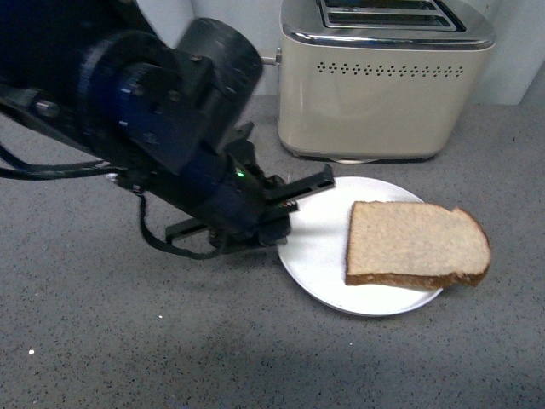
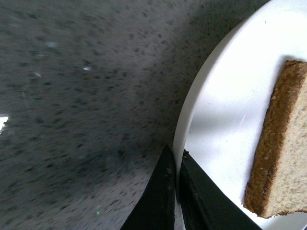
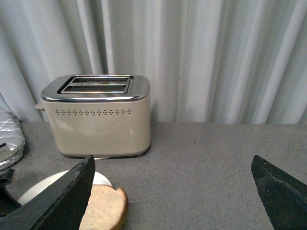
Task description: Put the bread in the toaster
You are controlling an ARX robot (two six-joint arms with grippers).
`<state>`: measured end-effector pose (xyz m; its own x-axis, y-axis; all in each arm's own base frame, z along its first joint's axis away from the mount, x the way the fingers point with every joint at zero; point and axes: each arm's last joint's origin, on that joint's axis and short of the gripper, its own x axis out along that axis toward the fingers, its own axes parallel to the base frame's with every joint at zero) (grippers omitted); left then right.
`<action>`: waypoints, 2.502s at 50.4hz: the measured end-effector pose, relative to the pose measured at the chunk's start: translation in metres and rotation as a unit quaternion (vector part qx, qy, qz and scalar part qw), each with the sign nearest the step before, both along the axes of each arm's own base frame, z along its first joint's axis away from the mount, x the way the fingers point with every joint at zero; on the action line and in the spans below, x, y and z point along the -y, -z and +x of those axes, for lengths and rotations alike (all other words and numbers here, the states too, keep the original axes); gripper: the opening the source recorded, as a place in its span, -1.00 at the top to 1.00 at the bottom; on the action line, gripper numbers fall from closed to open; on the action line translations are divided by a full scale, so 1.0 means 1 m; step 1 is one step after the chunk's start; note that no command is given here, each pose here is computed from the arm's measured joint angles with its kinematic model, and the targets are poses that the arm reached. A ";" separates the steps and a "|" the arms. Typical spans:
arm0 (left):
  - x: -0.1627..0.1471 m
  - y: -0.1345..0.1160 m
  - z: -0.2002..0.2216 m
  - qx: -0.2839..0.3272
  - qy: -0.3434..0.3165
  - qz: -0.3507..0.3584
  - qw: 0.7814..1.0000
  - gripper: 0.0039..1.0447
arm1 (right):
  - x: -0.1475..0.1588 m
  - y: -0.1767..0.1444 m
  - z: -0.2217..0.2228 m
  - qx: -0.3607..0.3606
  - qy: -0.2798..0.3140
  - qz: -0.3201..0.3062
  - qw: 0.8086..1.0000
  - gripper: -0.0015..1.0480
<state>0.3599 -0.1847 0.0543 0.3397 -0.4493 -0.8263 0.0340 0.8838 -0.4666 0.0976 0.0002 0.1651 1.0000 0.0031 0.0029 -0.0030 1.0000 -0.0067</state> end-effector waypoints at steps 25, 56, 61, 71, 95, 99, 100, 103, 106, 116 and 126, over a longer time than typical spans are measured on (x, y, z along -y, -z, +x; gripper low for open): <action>0.042 0.001 0.016 0.015 -0.028 0.002 0.999 0.36 | 0.000 0.000 0.000 0.000 0.000 0.000 1.000 -0.81; -0.106 -0.106 -0.115 0.523 -0.179 0.133 0.823 -0.32 | 0.000 0.000 0.000 0.000 0.001 0.000 1.000 -0.81; -0.125 -0.112 -0.134 0.550 -0.172 0.156 0.802 -0.01 | 0.000 0.000 0.000 0.000 0.001 0.000 1.000 -0.81; -0.145 -0.106 -0.160 0.545 -0.153 0.179 0.805 0.59 | 0.000 0.000 0.000 0.000 0.000 0.000 1.000 -0.81; -0.171 -0.108 -0.203 0.549 -0.150 0.184 0.801 0.94 | 0.000 0.000 0.000 0.000 0.000 0.000 1.000 -0.81; -0.178 -0.108 -0.210 0.551 -0.141 0.178 0.803 0.94 | 0.000 0.000 0.000 0.000 0.000 0.000 1.000 -0.81; -0.180 -0.108 -0.211 0.550 -0.144 0.180 0.803 0.94 | 0.000 0.000 0.000 0.000 0.000 0.000 1.000 -0.81; -0.183 -0.109 -0.214 0.549 -0.150 0.184 0.801 0.94 | 0.000 0.000 0.000 0.000 0.000 0.000 1.000 -0.81; -0.184 -0.110 -0.216 0.551 -0.154 0.186 0.799 0.94 | 0.000 0.000 0.000 0.000 0.000 0.000 1.000 -0.81; -0.184 -0.114 -0.223 0.556 -0.154 0.184 0.796 0.94 | 0.000 0.000 0.000 0.000 0.000 0.000 1.000 -0.81; -0.184 -0.117 -0.231 0.560 -0.155 0.183 0.793 0.94 | 0.000 0.000 0.000 0.000 0.000 0.000 1.000 -0.81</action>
